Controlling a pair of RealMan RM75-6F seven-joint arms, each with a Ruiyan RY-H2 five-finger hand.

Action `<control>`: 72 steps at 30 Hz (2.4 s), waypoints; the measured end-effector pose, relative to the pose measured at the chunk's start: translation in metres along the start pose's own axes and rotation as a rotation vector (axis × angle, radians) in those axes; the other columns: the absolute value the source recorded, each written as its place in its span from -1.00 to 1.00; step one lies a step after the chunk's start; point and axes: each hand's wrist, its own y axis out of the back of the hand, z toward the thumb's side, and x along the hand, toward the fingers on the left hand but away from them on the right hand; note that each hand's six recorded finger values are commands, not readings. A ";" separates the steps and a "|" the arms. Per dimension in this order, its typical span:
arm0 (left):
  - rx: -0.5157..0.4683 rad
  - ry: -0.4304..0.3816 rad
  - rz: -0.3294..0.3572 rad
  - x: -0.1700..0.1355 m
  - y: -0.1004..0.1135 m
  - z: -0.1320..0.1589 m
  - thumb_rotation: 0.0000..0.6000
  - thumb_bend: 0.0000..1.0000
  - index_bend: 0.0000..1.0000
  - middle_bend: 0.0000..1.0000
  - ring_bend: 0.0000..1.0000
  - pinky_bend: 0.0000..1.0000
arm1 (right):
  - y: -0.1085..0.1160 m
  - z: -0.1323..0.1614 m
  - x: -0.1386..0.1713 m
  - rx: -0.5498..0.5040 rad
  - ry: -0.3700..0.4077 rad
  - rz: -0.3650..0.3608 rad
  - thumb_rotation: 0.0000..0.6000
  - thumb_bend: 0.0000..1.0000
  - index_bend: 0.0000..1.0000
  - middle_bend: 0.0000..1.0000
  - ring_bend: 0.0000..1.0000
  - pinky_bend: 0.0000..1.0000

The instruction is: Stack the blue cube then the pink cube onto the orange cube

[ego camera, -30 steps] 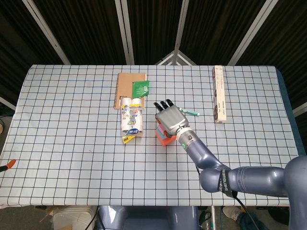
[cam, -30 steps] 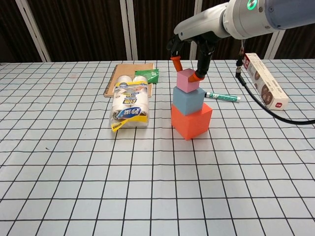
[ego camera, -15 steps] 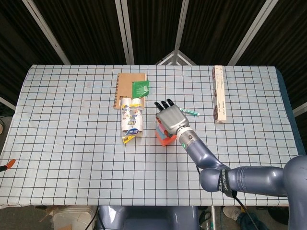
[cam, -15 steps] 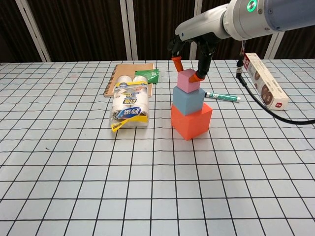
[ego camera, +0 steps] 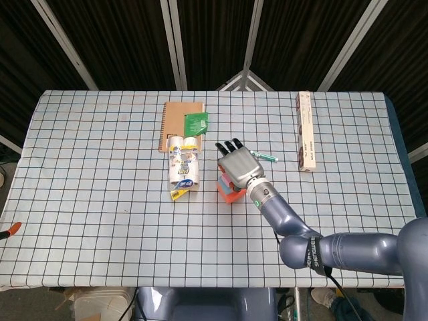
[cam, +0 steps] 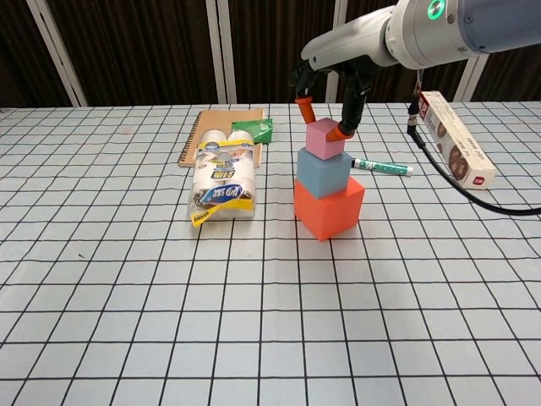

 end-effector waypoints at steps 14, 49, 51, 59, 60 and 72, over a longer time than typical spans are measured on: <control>0.000 -0.001 0.002 0.000 0.000 0.000 1.00 -0.76 -0.83 -1.00 -1.00 -1.00 | -0.002 0.000 0.001 0.004 0.006 0.011 1.00 -0.28 -0.15 -1.00 -0.99 -1.00; 0.001 -0.003 0.004 0.000 0.000 0.001 1.00 -0.76 -0.83 -1.00 -1.00 -1.00 | -0.010 -0.009 0.011 0.049 -0.037 0.072 1.00 -0.33 -1.00 -1.00 -1.00 -1.00; 0.000 -0.004 0.005 0.000 0.001 0.001 1.00 -0.76 -0.83 -1.00 -1.00 -1.00 | -0.011 -0.012 0.015 0.057 -0.049 0.075 1.00 -0.33 -1.00 -1.00 -1.00 -1.00; 0.000 -0.017 0.002 -0.002 0.000 0.003 1.00 -0.76 -0.83 -1.00 -1.00 -1.00 | -0.012 -0.035 0.038 0.056 -0.092 0.059 1.00 -0.33 -1.00 -1.00 -1.00 -1.00; -0.001 -0.020 0.001 -0.002 0.000 0.003 1.00 -0.76 -0.83 -1.00 -1.00 -1.00 | -0.013 -0.040 0.043 0.053 -0.102 0.053 1.00 -0.34 -1.00 -1.00 -1.00 -1.00; -0.010 -0.049 0.001 -0.009 0.001 0.008 1.00 -0.76 -0.83 -1.00 -1.00 -1.00 | -0.053 -0.117 0.122 -0.025 -0.205 -0.026 1.00 -0.34 -0.97 -1.00 -1.00 -1.00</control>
